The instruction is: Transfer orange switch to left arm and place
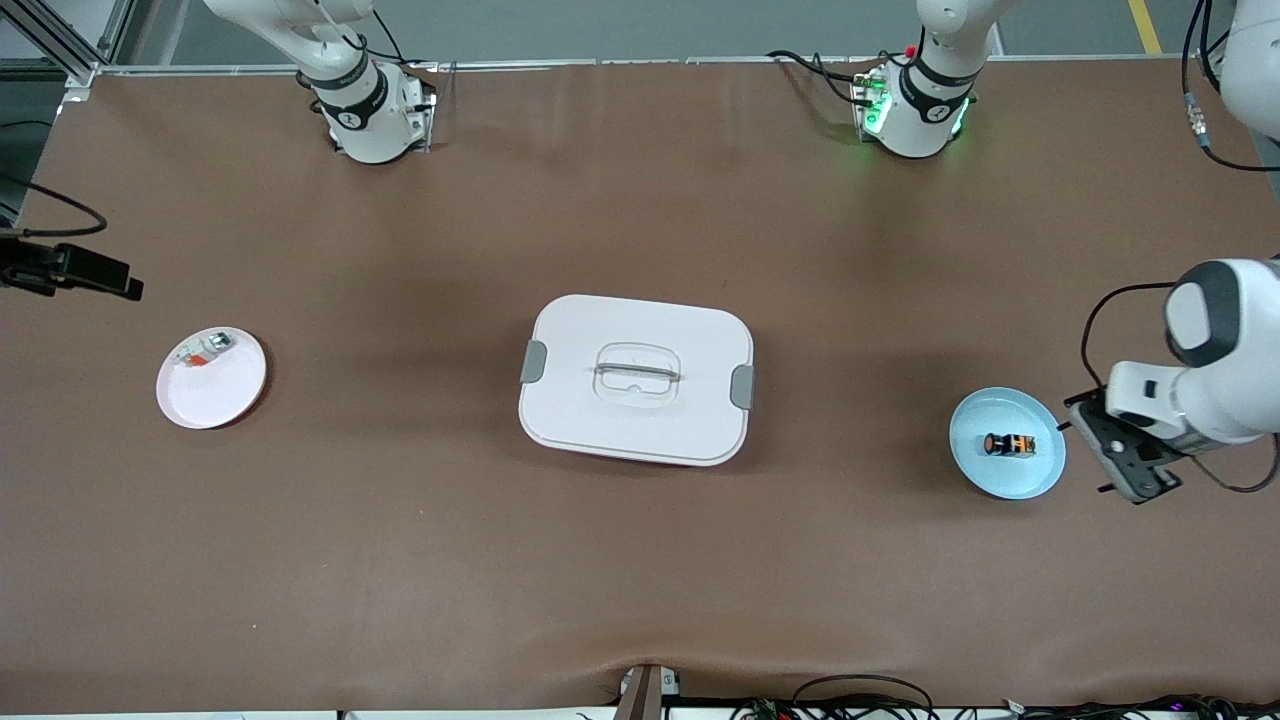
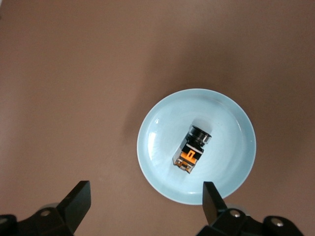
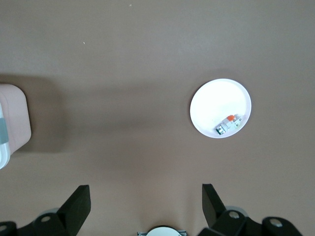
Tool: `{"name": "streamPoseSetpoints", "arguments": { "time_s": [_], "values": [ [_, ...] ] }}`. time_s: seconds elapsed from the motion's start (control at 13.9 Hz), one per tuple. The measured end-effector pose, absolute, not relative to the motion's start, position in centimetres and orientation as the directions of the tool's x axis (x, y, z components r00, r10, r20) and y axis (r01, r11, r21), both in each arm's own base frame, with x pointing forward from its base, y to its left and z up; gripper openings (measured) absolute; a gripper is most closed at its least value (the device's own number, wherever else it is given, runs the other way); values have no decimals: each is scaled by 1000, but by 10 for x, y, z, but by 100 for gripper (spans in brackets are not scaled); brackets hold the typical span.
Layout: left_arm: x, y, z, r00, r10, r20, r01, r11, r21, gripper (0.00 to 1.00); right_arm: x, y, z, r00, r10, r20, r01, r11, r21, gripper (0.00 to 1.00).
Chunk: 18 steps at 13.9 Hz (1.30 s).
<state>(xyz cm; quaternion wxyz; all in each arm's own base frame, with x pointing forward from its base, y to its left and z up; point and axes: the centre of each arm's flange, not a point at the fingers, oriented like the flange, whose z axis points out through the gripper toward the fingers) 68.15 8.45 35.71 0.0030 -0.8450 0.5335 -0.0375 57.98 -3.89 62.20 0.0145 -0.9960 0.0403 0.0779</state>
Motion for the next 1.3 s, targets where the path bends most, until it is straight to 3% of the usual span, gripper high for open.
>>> {"name": "streamPoseSetpoints", "arguments": {
  "time_s": [0.51,0.87,1.3],
  "values": [
    [693,97,438,668,-738,92,-741,-672,-13,100,566,-48,624,982,-93,-165,-98,-995,-26,100],
    [681,64,485,859,-505,85,-507,-862,8,100,558,-47,640,988,-93,-127,-97,-995,-29,100],
    [661,37,528,959,-280,53,-280,-960,2,100,536,-43,640,994,-86,-62,-89,-995,-38,100]
  ]
}}
